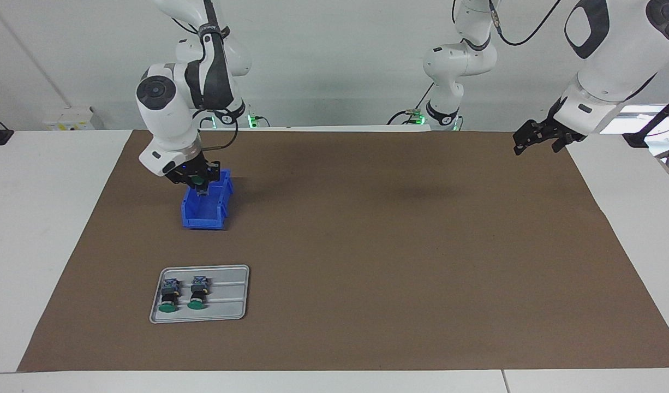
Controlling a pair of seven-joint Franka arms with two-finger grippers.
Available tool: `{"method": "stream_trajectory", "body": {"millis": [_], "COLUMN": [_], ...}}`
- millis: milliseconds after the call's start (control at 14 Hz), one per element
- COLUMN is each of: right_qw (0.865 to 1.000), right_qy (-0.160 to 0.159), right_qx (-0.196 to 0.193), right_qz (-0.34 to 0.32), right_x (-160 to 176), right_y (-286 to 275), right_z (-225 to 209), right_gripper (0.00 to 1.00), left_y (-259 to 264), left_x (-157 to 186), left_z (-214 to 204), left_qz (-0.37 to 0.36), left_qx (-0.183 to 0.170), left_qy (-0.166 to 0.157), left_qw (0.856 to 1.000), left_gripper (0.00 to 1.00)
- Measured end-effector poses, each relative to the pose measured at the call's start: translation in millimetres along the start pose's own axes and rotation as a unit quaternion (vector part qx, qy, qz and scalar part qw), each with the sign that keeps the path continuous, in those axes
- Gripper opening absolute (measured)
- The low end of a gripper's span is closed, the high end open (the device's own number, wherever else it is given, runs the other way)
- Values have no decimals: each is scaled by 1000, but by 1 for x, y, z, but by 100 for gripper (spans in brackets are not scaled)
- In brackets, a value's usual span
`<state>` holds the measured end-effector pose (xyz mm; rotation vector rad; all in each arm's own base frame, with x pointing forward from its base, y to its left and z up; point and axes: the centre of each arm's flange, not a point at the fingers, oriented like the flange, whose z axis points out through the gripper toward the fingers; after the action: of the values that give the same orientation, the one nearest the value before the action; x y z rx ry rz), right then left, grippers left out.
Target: Place and press button with both arms
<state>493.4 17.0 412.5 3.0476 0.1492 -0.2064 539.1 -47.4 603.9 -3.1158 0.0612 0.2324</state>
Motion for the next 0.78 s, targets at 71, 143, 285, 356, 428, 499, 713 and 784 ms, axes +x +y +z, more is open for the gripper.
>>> {"method": "stream_trajectory", "body": {"millis": [71, 143, 285, 356, 428, 499, 713, 784], "right_qw": [1000, 1000, 1000, 1000, 1000, 1000, 1000, 1000], "right_qy": [0, 2, 15, 22, 25, 26, 25, 26], "right_qx": [1, 1, 1, 1, 1, 1, 1, 1], "right_qz": [3, 4, 4, 3, 2, 1, -3, -4], "right_x": [-1, -1, 0, 0, 0, -1, -2, -2], "right_y": [5, 8, 7, 6, 5, 4, 0, -2], "right_z": [3, 5, 10, 14, 19, 23, 25, 27], "right_gripper": [37, 37, 37, 37, 37, 37, 37, 37], "left_y": [0, 0, 0, 0, 0, 0, 0, 0], "left_x": [0, 0, 0, 0, 0, 0, 0, 0], "left_z": [0, 0, 0, 0, 0, 0, 0, 0], "left_qz": [0, 0, 0, 0, 0, 0, 0, 0], "left_qx": [0, 0, 0, 0, 0, 0, 0, 0], "left_qy": [0, 0, 0, 0, 0, 0, 0, 0], "left_qw": [1000, 1000, 1000, 1000, 1000, 1000, 1000, 1000], "left_gripper": [100, 100, 100, 100, 100, 100, 100, 100]}}
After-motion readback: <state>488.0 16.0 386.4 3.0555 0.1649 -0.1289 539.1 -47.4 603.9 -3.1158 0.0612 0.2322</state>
